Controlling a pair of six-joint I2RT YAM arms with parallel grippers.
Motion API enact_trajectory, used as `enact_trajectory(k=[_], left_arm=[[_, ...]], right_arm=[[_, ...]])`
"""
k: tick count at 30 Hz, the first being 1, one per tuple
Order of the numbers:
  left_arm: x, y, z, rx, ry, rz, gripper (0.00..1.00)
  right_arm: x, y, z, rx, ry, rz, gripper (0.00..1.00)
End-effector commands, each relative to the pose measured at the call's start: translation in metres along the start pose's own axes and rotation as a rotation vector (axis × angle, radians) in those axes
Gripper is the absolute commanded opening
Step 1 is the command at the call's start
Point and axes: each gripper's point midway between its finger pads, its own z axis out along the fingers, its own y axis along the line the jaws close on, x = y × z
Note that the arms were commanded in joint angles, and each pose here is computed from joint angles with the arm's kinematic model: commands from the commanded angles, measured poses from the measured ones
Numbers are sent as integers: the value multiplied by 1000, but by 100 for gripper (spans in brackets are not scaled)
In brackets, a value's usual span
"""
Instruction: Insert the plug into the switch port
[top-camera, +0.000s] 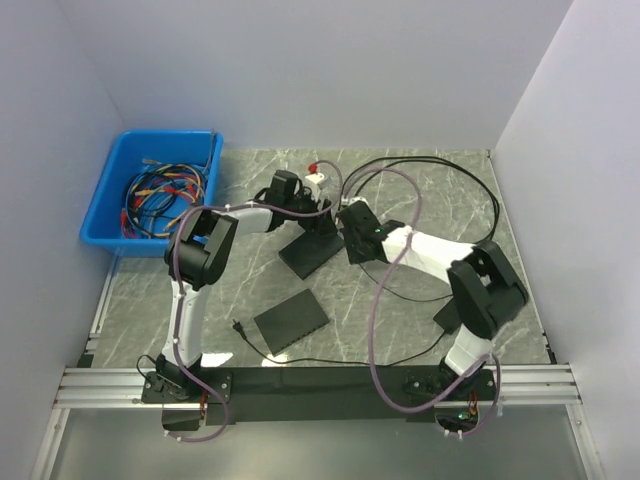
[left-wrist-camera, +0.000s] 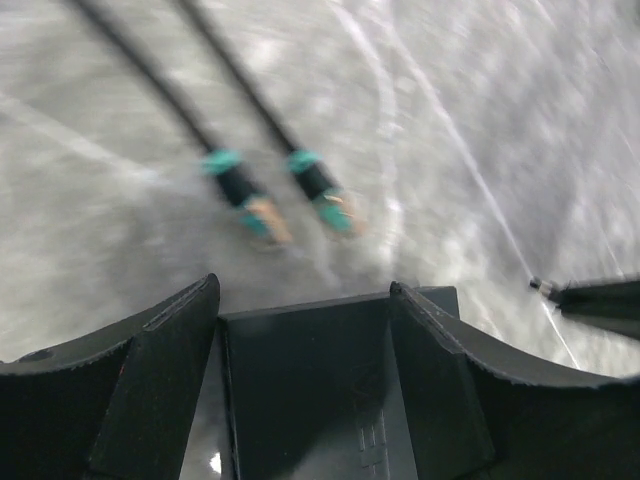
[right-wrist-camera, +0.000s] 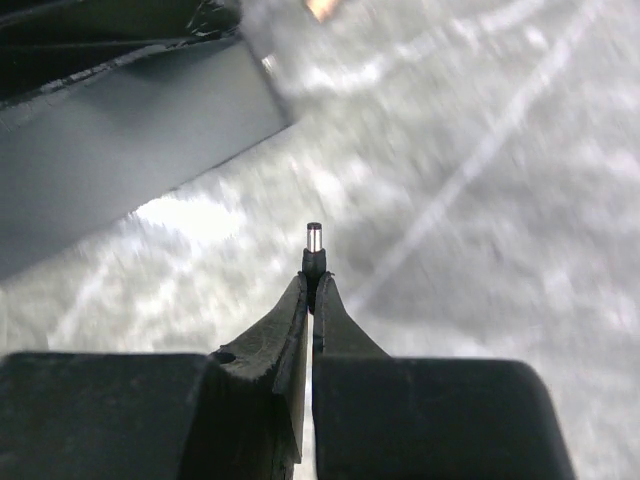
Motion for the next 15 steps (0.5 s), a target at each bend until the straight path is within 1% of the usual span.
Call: enact_trajectory(k=[1, 2, 3, 5, 6, 7, 9, 10, 11, 12, 13, 14, 15], left_arm=[[26, -40, 8, 181, 100, 41, 74], [24, -43, 6, 199, 97, 55, 74], [23, -45, 5, 200, 101, 56, 74], [15, -47, 3, 215, 87, 96, 74], [14, -47, 0, 209, 100, 92, 74], [7, -44, -1, 187, 89, 98, 73], [-9, -28, -6, 81, 53, 72, 71], [-24, -15, -9, 38, -9, 84, 70], [-38, -6, -16, -26, -54, 11, 70], [-47, 1, -22, -54, -100, -11, 69], [-50, 16, -31, -89, -154, -34, 70], [-62, 17, -42, -101, -204, -68, 70], [-54, 23, -47, -121, -209, -92, 70]], right_arm=[[2, -10, -22, 21, -34, 76, 0], [1, -10, -28, 9, -47, 89, 0], [11, -9, -28, 1, -35, 89, 0], [13, 4, -35, -68, -49, 101, 0], [22, 6, -34, -85, -36, 99, 0], [22, 16, -35, -122, -48, 98, 0], [30, 27, -35, -161, -40, 83, 0], [30, 32, -35, -169, -42, 74, 0], [35, 38, -33, -175, -33, 60, 0], [38, 43, -32, -187, -25, 51, 0], [38, 46, -32, -196, -27, 45, 0], [41, 50, -30, -198, -17, 33, 0], [42, 53, -28, -204, -14, 26, 0]])
